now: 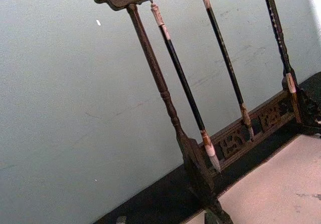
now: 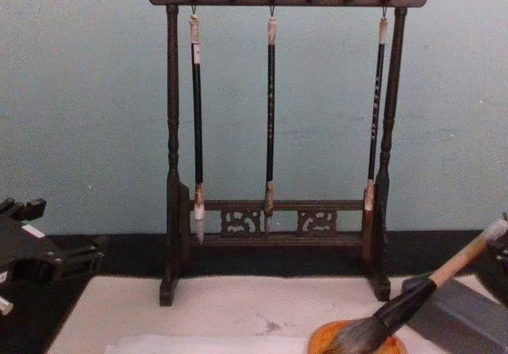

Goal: Pick up the brush from the inkstone, write on the paper, then place the brush back to its original position.

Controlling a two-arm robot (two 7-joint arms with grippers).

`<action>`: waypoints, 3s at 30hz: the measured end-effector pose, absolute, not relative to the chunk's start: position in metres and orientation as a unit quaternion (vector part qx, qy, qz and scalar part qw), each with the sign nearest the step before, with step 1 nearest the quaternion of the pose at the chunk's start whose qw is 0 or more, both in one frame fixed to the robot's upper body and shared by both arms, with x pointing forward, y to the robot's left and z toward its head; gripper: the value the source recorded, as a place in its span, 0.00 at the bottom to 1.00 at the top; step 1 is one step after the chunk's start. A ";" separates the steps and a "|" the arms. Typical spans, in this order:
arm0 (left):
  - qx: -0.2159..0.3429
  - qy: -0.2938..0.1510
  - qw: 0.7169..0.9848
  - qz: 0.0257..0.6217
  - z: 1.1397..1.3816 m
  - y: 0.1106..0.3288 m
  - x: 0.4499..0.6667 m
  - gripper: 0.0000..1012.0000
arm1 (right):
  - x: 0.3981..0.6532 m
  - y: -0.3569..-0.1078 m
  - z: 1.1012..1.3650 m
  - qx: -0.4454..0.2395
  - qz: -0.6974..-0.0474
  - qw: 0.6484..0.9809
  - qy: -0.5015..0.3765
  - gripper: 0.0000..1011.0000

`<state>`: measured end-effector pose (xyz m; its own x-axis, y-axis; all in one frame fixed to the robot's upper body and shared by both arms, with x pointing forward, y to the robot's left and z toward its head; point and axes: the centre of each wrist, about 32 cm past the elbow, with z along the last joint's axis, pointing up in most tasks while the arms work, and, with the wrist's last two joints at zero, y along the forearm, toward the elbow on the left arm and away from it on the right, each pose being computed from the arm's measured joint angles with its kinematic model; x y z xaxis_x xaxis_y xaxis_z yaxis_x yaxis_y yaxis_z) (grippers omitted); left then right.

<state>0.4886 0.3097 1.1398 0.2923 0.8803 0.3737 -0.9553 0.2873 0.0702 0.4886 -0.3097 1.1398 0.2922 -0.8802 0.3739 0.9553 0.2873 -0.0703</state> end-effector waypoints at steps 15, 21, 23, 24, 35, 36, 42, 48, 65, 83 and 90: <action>0.141 -0.132 0.791 0.580 1.140 0.310 0.489 1.00 | 0.489 -0.310 1.140 -0.142 -0.580 0.791 -0.132 0.99; 0.141 -0.132 0.791 0.580 1.140 0.310 0.489 1.00 | 0.489 -0.310 1.140 -0.141 -0.580 0.791 -0.133 0.99; 0.141 -0.132 0.791 0.580 1.140 0.310 0.489 1.00 | 0.489 -0.310 1.140 -0.142 -0.580 0.791 -0.133 0.99; 0.141 -0.132 0.791 0.580 1.140 0.310 0.489 1.00 | 0.489 -0.310 1.140 -0.142 -0.580 0.791 -0.133 0.99; 0.141 -0.132 0.791 0.580 1.140 0.310 0.489 1.00 | 0.489 -0.310 1.140 -0.142 -0.580 0.791 -0.132 0.99; 0.141 -0.132 0.791 0.580 1.140 0.310 0.489 1.00 | 0.489 -0.310 1.140 -0.142 -0.580 0.791 -0.132 0.99; 0.141 -0.132 0.791 0.580 1.140 0.310 0.489 1.00 | 0.489 -0.310 1.140 -0.141 -0.580 0.791 -0.132 0.99; 0.141 -0.132 0.791 0.580 1.140 0.310 0.489 1.00 | 0.488 -0.311 1.142 -0.136 -0.581 0.793 -0.126 0.99; 0.141 -0.132 0.791 0.580 1.140 0.310 0.489 1.00 | 0.464 -0.344 1.156 0.041 -0.546 0.814 0.193 0.99; 0.141 -0.132 0.791 0.580 1.140 0.310 0.489 1.00 | 0.472 -0.360 1.132 0.205 -0.467 0.751 0.419 0.99; 0.141 -0.132 0.791 0.580 1.140 0.310 0.489 1.00 | 0.486 -0.350 1.128 0.220 -0.459 0.747 0.428 0.99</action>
<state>0.4886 0.3097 1.1398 0.2923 0.8803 0.3737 -0.9552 0.2874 0.0702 0.4862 -0.3505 1.1284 0.2122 -0.4975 -0.8411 0.8736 0.4823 -0.0649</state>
